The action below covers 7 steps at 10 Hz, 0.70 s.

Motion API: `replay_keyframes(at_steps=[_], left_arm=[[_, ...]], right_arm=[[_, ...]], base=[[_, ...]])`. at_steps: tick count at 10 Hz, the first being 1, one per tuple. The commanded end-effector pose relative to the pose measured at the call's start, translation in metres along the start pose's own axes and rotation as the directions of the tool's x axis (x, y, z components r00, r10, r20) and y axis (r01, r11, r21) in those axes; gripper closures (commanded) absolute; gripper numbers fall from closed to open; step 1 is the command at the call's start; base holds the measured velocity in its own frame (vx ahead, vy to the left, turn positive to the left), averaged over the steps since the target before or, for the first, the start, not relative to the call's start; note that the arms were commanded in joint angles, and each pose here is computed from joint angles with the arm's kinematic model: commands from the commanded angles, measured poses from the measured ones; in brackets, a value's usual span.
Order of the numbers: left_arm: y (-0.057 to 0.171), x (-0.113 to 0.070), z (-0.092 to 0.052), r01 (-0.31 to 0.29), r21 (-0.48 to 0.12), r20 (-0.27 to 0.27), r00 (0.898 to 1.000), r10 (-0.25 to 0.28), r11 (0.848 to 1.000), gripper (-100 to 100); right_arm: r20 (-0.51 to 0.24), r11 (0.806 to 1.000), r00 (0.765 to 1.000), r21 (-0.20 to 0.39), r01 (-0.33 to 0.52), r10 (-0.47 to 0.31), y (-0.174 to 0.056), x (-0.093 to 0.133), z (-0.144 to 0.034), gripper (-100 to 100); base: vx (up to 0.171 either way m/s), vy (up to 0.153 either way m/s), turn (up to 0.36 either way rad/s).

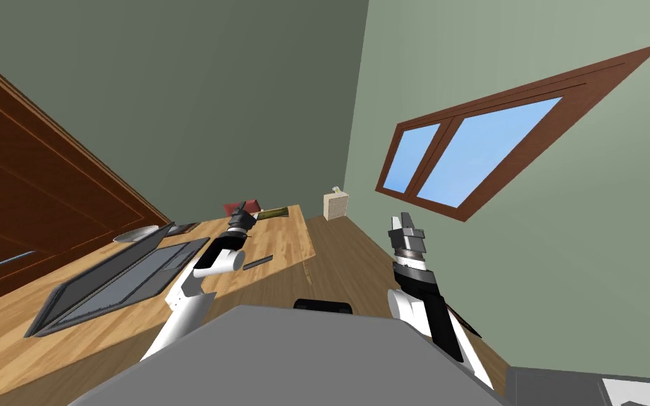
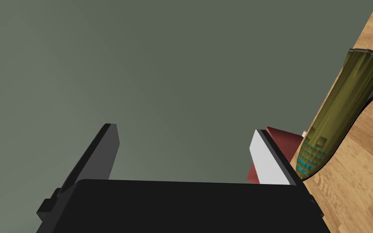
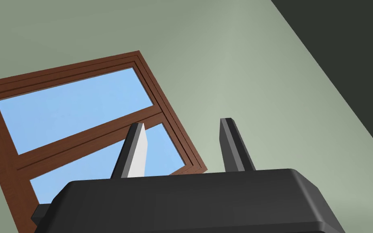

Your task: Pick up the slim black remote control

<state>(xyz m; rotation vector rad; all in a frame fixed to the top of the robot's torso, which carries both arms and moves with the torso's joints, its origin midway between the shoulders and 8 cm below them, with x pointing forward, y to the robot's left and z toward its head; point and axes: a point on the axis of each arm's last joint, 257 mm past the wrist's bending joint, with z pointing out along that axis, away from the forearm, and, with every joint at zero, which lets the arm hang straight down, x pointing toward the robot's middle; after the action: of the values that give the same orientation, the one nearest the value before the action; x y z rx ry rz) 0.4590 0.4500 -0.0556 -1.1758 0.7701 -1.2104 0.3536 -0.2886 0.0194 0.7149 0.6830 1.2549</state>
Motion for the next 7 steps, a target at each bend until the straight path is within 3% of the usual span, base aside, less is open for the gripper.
replay_keyframes(at_steps=[1,2,3,5,6,7], left_arm=[[0.011,-0.014,0.0,0.011,-0.048,0.029,1.0,-0.01,0.999,-100],[0.015,-0.015,0.0,0.012,-0.063,0.033,0.999,-0.01,0.998,-100],[0.028,-0.035,0.003,0.035,-0.104,0.075,0.997,-0.027,0.994,-100],[0.036,-0.037,0.002,0.037,-0.134,0.085,0.996,-0.026,0.99,-100],[0.049,-0.056,0.003,0.066,-0.175,0.129,0.991,-0.044,0.982,-100],[0.057,-0.058,0.001,0.07,-0.204,0.138,0.99,-0.042,0.976,-100]], right_arm=[[0.0,1.0,1.0,0.0,0.0,0.0,0.0,0.0,0.0,0],[0.0,1.0,1.0,0.0,0.0,0.0,0.0,0.0,0.0,0],[0.0,1.0,1.0,0.0,0.0,0.0,0.0,0.0,0.0,0],[0.0,1.0,1.0,0.0,0.0,0.0,0.0,0.0,0.0,0],[0.0,1.0,1.0,0.0,0.0,0.0,0.0,0.0,0.0,0],[0.0,1.0,1.0,0.0,0.0,0.0,0.0,0.0,0.0,0]], base=[[0.008,0.007,-0.155],[0.004,0.005,0.003],[0.004,0.002,-0.261],[0.003,0.01,-0.058],[0.002,0.006,-0.236],[0.002,0.015,-0.163]])
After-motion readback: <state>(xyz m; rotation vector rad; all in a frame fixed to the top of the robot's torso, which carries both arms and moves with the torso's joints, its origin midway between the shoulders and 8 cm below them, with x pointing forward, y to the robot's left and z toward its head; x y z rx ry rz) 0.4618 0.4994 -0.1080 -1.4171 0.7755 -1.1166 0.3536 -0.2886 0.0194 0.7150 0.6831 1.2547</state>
